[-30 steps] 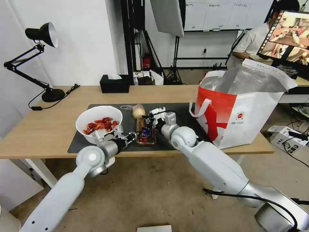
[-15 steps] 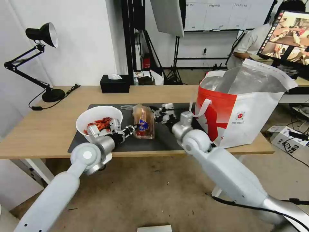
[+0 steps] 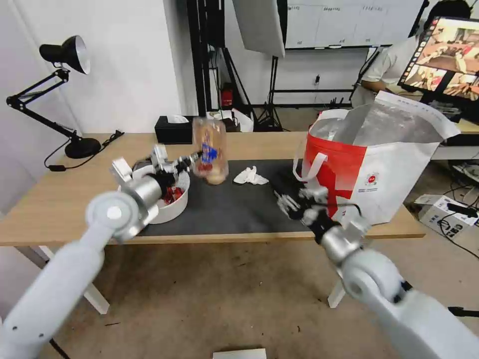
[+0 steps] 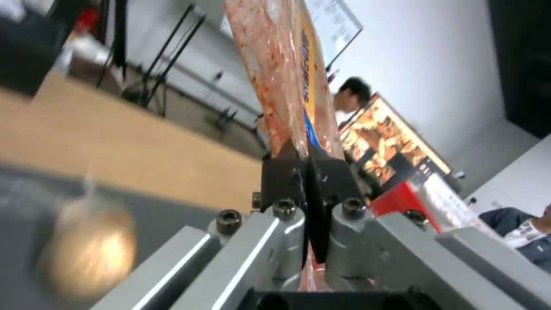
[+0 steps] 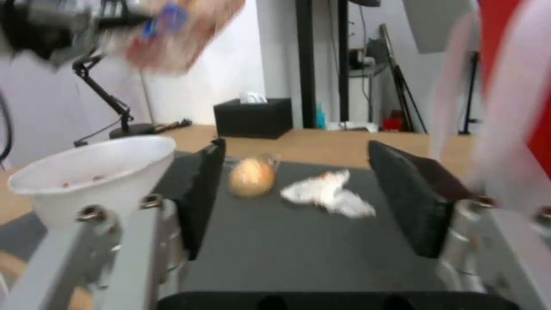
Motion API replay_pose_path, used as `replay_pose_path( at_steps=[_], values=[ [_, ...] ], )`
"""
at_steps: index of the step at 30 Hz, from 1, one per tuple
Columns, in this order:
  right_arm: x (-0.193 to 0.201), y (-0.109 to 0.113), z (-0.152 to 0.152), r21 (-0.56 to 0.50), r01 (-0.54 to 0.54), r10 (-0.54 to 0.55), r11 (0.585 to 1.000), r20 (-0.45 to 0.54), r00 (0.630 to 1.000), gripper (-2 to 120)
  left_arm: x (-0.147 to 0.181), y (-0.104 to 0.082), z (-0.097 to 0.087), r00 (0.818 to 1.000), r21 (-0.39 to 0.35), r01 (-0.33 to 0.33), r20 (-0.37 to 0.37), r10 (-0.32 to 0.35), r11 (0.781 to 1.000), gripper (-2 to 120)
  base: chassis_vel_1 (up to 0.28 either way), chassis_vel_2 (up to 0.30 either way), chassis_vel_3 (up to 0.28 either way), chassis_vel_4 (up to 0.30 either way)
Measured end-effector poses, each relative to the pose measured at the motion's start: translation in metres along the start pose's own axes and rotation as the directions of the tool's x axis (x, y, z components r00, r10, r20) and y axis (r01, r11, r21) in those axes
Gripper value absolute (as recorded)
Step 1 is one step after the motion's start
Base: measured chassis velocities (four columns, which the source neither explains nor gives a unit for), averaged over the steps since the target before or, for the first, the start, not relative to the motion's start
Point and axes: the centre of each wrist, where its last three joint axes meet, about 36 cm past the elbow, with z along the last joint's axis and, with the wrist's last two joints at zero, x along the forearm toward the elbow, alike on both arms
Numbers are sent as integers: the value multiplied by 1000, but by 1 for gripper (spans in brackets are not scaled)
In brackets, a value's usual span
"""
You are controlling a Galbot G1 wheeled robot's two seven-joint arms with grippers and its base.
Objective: Pick up the trash from the table and place it into the takeout bag.
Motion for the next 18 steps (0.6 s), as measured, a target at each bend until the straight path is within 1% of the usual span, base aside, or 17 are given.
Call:
replay_pose_path(
  at_steps=[2,3,4,7,8,9,11,12,14,16,17,18],
  values=[
    [16,-2,9,19,-19,18,1000,32,999,80,-11,-8,-2,998,-34,-43,35,44,999,0,0,0,0,0],
    [26,-5,17,33,-35,34,999,42,999,85,-18,-13,-2,995,-60,-73,57,76,996,0,0,0,0,0],
    [26,-5,17,33,-35,34,999,42,999,85,-18,-13,-2,995,-60,-73,57,76,996,0,0,0,0,0],
    [43,-9,29,60,-74,71,996,43,997,94,-37,-27,3,986,-114,-135,82,145,984,0,0,0,0,0],
    [43,-9,29,60,-74,71,996,43,997,94,-37,-27,3,986,-114,-135,82,145,984,0,0,0,0,0],
    [54,-9,36,65,-94,92,993,31,995,99,-53,-39,6,978,-141,-172,90,186,975,0,0,0,0,0],
    [64,-5,43,75,-107,106,991,20,994,100,-75,-57,12,969,-166,-211,92,228,963,0,0,0,0,0],
    [64,-5,43,75,-107,106,991,20,994,100,-75,-57,12,969,-166,-211,92,228,963,0,0,0,0,0],
    [73,3,50,88,-113,112,990,10,994,100,-106,-86,23,959,-174,-253,84,270,952,0,0,0,0,0],
    [76,8,52,87,-116,116,989,8,993,100,-124,-102,31,956,-174,-269,74,285,947,0,0,0,0,0],
    [76,8,52,87,-116,116,989,8,993,100,-124,-102,31,956,-174,-269,74,285,947,0,0,0,0,0],
    [79,12,54,86,-119,119,989,4,993,100,-139,-115,36,953,-179,-278,71,295,944,0,0,0,0,0]
  ],
)
